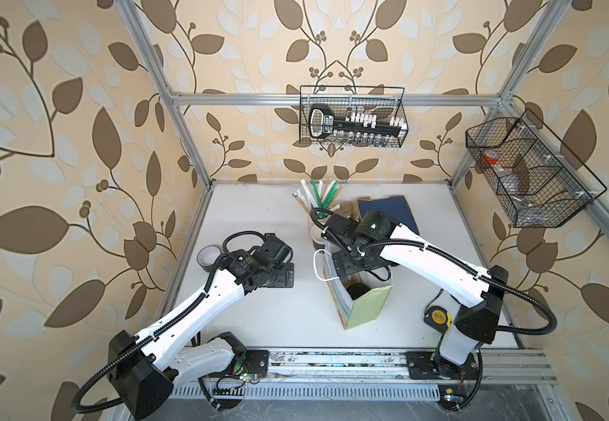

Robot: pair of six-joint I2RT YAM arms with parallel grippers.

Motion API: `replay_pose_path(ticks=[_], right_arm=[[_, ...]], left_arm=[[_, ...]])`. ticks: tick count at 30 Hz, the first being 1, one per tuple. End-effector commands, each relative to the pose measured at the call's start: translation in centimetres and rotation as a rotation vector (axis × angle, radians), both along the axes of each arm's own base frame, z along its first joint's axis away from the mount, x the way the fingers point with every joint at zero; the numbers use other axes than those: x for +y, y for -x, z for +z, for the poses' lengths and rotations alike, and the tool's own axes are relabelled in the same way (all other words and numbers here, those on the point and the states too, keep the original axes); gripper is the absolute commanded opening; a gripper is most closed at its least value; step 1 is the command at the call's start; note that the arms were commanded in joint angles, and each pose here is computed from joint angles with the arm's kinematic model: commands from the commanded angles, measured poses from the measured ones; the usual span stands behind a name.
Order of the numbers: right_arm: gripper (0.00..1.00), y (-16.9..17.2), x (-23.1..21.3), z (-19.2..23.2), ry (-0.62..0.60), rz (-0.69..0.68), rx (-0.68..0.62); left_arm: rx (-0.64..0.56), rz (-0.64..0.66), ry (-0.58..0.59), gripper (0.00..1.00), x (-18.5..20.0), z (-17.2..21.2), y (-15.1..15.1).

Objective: Pack the takeout coffee
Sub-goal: 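Raise the right gripper out of the bag toward the napkin box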

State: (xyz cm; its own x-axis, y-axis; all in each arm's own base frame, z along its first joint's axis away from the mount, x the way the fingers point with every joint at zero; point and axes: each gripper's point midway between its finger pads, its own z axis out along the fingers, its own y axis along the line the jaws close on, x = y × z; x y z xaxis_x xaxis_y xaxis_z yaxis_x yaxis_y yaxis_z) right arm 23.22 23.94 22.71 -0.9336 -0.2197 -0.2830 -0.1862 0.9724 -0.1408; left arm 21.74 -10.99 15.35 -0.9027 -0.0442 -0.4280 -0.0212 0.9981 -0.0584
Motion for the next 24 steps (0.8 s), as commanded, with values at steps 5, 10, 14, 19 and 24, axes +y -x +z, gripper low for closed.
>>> replay_pose_path(ticks=[5,10,14,19,24], right_arm=[[0.98,0.1,-0.5,6.0,-0.119,0.013,-0.11],[0.93,0.1,-0.1,9.8,-0.233,0.036,-0.172],[0.89,-0.4,0.5,13.8,-0.329,0.076,-0.267],[0.77,-1.8,2.7,16.6,-0.431,0.164,-0.354],[0.68,-5.5,3.8,16.2,-0.465,0.192,-0.386]], left_arm=[[-0.023,0.001,0.014,0.99,0.2,0.9,-0.2],[-0.031,0.0,0.023,0.99,0.1,1.1,-0.2],[-0.066,0.004,0.039,0.99,0.3,1.8,-0.1],[-0.093,0.011,0.042,0.99,0.6,2.5,-0.1],[-0.144,0.037,0.043,0.99,1.4,3.5,-0.1]])
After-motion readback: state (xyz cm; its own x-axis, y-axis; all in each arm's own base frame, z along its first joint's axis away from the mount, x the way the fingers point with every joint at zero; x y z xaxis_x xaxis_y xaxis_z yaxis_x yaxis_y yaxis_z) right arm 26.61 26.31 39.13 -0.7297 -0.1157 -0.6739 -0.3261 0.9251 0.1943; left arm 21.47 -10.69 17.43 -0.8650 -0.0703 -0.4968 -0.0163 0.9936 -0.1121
